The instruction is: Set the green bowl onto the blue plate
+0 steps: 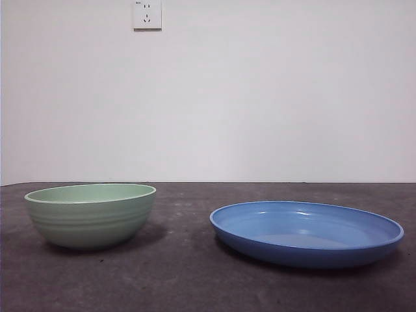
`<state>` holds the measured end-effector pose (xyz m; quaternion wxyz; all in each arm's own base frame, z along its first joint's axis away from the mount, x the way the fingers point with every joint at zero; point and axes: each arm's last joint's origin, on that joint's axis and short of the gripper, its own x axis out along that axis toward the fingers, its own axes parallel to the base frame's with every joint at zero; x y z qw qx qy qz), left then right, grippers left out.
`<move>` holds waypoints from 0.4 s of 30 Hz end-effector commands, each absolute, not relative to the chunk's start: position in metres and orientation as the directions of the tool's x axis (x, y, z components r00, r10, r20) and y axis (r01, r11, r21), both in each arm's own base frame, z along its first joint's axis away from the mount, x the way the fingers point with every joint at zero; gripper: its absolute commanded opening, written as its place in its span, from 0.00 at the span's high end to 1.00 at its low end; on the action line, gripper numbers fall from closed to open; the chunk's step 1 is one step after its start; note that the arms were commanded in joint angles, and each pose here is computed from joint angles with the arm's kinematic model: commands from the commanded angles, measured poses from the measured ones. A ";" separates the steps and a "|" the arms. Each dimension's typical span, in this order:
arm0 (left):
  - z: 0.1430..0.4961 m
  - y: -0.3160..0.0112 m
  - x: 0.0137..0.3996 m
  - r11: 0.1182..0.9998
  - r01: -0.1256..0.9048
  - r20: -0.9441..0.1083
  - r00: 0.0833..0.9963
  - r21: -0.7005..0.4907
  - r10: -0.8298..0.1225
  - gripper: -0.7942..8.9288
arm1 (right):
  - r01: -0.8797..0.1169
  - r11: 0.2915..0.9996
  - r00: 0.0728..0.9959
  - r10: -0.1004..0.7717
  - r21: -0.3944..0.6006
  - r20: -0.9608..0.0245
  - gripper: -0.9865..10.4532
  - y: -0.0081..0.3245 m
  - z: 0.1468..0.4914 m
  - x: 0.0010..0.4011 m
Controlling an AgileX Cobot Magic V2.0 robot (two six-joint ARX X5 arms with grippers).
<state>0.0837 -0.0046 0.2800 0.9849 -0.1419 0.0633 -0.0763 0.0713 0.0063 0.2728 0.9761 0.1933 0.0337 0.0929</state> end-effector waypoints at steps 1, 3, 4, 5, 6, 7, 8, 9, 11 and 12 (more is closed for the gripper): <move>0.311 -0.008 0.080 0.927 0.226 -0.073 0.963 -0.300 -0.259 0.90 | -0.224 0.882 0.960 0.274 0.415 -0.064 0.91 0.009 0.295 0.067; 0.326 -0.009 0.080 0.912 0.259 -0.082 0.951 -0.318 -0.299 0.90 | -0.251 0.869 0.940 0.325 0.426 -0.109 0.91 0.010 0.308 0.066; 0.332 -0.010 0.080 0.905 0.278 -0.086 0.943 -0.323 -0.321 0.90 | -0.263 0.865 0.930 0.345 0.427 -0.127 0.91 0.011 0.313 0.066; 0.339 -0.011 0.080 0.895 0.303 -0.091 0.933 -0.327 -0.349 0.90 | -0.280 0.863 0.918 0.369 0.419 -0.147 0.91 0.011 0.320 0.066; 0.345 -0.011 0.080 0.886 0.324 -0.098 0.922 -0.332 -0.374 0.90 | -0.297 0.863 0.908 0.388 0.408 -0.160 0.91 0.012 0.326 0.066; 0.350 -0.012 0.080 0.878 0.342 -0.103 0.913 -0.336 -0.395 0.90 | -0.317 0.862 0.897 0.408 0.395 -0.172 0.90 0.013 0.331 0.066; 0.354 -0.013 0.081 0.867 0.363 -0.113 0.900 -0.342 -0.422 0.90 | -0.337 0.860 0.887 0.427 0.384 -0.178 0.91 0.013 0.336 0.067; 0.358 -0.014 0.081 0.856 0.381 -0.121 0.888 -0.349 -0.444 0.90 | -0.357 0.857 0.876 0.445 0.371 -0.185 0.90 0.014 0.341 0.067; 0.364 -0.015 0.084 0.832 0.416 -0.145 0.858 -0.367 -0.493 0.90 | -0.399 0.845 0.853 0.484 0.356 -0.194 0.91 0.015 0.352 0.069; 0.366 -0.016 0.085 0.822 0.429 -0.156 0.845 -0.375 -0.512 0.90 | -0.416 0.838 0.843 0.501 0.353 -0.197 0.91 0.015 0.356 0.070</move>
